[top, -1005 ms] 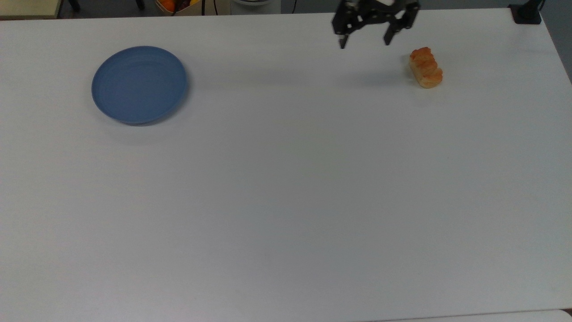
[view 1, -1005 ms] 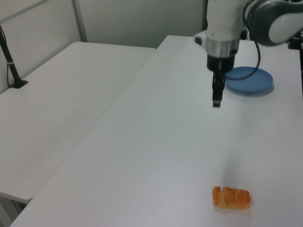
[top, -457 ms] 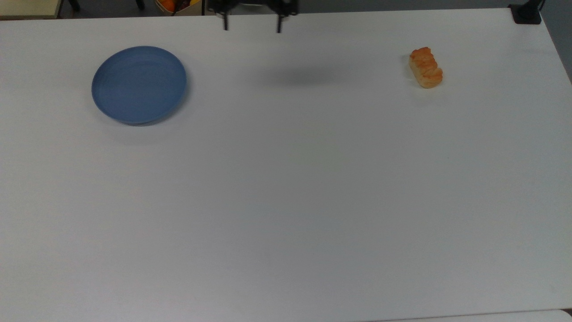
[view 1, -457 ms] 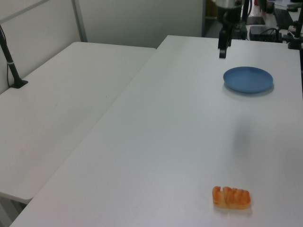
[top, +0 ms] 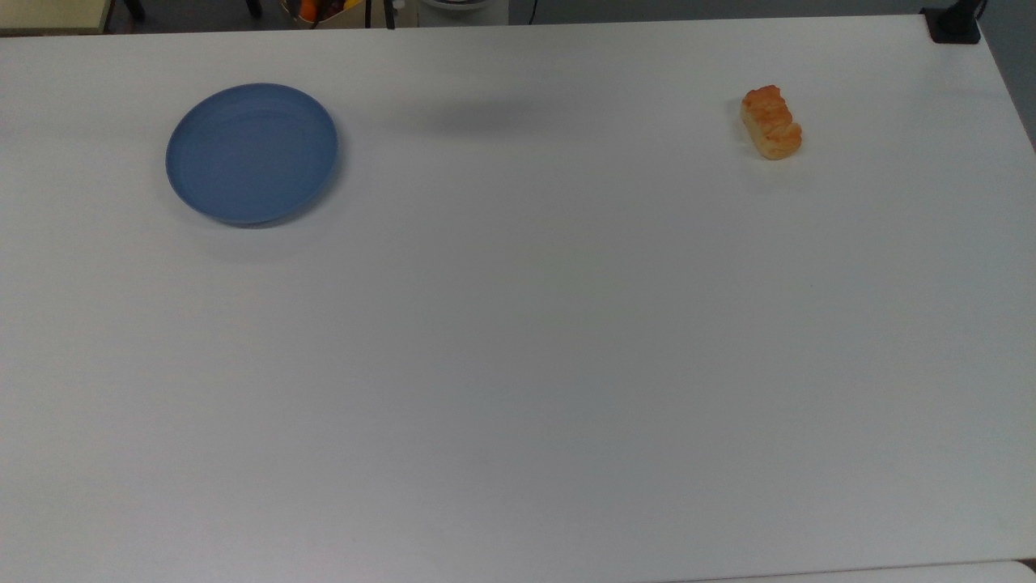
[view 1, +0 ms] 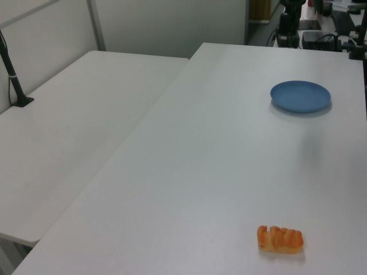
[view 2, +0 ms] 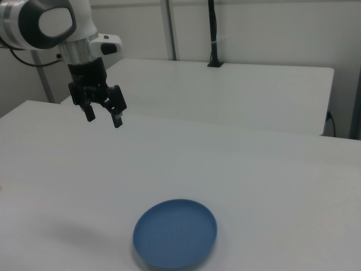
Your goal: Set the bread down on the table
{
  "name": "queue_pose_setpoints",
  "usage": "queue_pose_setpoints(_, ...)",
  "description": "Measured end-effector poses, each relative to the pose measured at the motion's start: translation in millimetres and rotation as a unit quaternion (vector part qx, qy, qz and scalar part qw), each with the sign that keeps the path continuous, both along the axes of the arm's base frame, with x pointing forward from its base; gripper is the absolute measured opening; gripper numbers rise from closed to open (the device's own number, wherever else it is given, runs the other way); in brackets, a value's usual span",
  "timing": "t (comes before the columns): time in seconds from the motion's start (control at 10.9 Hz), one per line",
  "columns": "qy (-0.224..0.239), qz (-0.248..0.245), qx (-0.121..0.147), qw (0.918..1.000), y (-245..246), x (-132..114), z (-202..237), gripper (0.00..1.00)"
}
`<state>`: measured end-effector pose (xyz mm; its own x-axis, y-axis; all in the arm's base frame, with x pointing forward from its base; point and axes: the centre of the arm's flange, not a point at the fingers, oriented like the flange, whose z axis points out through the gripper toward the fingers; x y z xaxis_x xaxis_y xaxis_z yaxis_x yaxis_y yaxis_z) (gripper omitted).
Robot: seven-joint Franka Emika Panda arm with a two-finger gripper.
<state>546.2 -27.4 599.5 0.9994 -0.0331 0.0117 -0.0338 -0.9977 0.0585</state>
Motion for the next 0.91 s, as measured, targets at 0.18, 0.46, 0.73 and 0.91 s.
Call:
queue_pose_setpoints(0.18, 0.000, -0.002, 0.001, 1.0000, -1.5, -3.4, 5.6, 1.00)
queue_pose_setpoints(0.46, -0.004, 0.000, 0.009, 0.9999, 2.3, -2.0, 9.1, 1.00)
queue_pose_setpoints(0.73, -0.008, 0.000, 0.010, 0.9999, 2.5, -1.1, 12.3, 1.00)
queue_pose_setpoints(0.91, -0.007, 0.000, 0.010, 0.9999, 2.5, -0.6, 11.7, 1.00)
